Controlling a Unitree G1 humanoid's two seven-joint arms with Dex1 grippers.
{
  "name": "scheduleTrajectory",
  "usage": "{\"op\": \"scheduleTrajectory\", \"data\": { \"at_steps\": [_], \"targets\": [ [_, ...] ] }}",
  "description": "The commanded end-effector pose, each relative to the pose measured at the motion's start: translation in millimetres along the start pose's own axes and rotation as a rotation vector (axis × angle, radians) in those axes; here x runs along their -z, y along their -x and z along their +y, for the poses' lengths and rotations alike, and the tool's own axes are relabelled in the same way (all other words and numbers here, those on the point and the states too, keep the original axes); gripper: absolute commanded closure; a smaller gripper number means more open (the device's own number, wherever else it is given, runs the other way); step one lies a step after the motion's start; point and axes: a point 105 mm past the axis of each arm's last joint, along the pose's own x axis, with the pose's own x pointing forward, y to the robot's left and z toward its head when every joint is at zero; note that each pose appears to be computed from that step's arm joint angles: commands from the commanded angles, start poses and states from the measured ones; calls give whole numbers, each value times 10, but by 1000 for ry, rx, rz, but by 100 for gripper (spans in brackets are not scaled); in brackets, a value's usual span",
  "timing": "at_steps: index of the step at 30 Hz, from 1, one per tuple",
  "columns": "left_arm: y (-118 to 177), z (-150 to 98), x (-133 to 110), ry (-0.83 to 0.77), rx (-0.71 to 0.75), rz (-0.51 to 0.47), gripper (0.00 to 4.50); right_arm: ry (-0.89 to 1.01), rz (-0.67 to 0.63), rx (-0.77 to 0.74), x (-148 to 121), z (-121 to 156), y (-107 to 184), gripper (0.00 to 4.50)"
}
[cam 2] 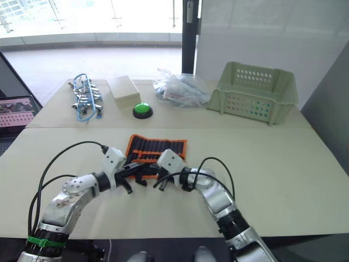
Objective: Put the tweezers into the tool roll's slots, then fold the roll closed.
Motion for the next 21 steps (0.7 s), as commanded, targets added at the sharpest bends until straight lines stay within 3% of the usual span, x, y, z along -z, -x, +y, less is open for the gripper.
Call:
{"op": "scheduleTrajectory", "data": {
  "at_steps": [1, 5, 9, 11, 21],
  "targets": [
    [-111, 16, -12, -23, -4, 6, 450, 7, 6, 45, 25, -30, -68, 446],
    [-187, 19, 119, 65, -11, 10, 450, -4, 100, 107, 269, -113, -33, 446],
    [-104, -1, 593, 97, -23, 151, 450, 4, 172, 192, 453, -224, 138, 446],
    [-45, 25, 705, 85, -40, 179, 450, 3, 187, 218, 500, -252, 218, 446],
    [87, 92, 738, 143, -62, 137, 450, -37, 183, 288, 526, -355, 420, 446]
  ]
}}
